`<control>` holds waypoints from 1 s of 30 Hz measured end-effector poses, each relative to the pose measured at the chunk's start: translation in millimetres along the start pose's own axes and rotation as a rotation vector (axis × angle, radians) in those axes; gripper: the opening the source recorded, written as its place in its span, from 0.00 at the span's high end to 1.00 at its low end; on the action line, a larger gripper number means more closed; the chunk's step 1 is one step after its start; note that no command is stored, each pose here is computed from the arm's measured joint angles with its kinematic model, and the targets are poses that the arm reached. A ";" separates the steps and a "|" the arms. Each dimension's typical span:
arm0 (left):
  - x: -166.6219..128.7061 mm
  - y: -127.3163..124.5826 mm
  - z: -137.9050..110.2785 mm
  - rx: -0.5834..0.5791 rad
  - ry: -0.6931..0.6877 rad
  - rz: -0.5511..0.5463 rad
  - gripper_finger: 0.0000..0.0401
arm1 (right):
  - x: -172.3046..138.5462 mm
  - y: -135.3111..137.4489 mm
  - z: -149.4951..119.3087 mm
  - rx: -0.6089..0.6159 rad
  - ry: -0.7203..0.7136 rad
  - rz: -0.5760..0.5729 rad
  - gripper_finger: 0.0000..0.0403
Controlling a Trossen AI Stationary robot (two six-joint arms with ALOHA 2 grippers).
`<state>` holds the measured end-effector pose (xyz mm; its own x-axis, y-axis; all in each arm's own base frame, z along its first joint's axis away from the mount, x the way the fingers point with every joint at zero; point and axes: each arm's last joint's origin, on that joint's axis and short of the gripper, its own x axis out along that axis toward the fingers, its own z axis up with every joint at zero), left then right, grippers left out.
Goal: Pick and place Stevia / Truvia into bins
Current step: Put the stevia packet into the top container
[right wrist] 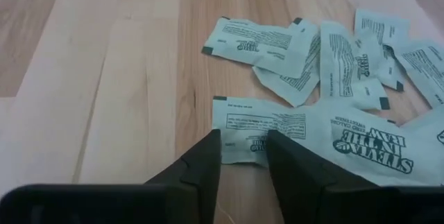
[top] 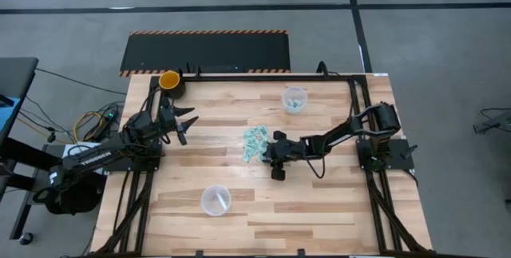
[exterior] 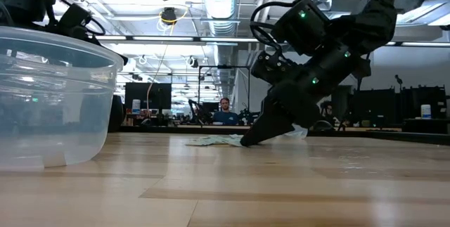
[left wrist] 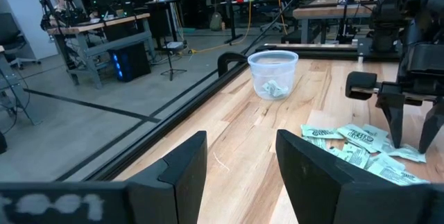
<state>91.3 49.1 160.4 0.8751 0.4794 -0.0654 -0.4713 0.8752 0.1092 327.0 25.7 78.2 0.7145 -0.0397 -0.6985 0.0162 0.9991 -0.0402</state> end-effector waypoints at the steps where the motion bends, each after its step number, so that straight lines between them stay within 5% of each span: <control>1: 0.0 0.0 0.0 0.000 0.000 0.000 0.59 | -0.6 0.0 0.4 0.000 -0.001 0.001 0.76; 10: 0.0 0.0 0.0 0.000 0.000 0.000 0.59 | -3.2 1.5 0.6 -0.003 0.002 0.021 0.98; 19: 0.0 0.0 0.1 0.000 0.000 0.000 0.59 | -9.9 11.4 15.5 -0.057 -0.013 0.050 0.99; 30: 0.0 0.0 -0.1 0.000 0.001 -0.001 0.59 | -62.6 -0.6 56.5 -0.083 -0.075 -0.033 0.99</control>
<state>91.3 49.1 160.3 0.8758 0.4782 -0.0661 -0.4700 0.8759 0.1091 321.8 28.6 162.3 0.7647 -0.0686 -0.6407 -0.0146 0.9922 -0.1236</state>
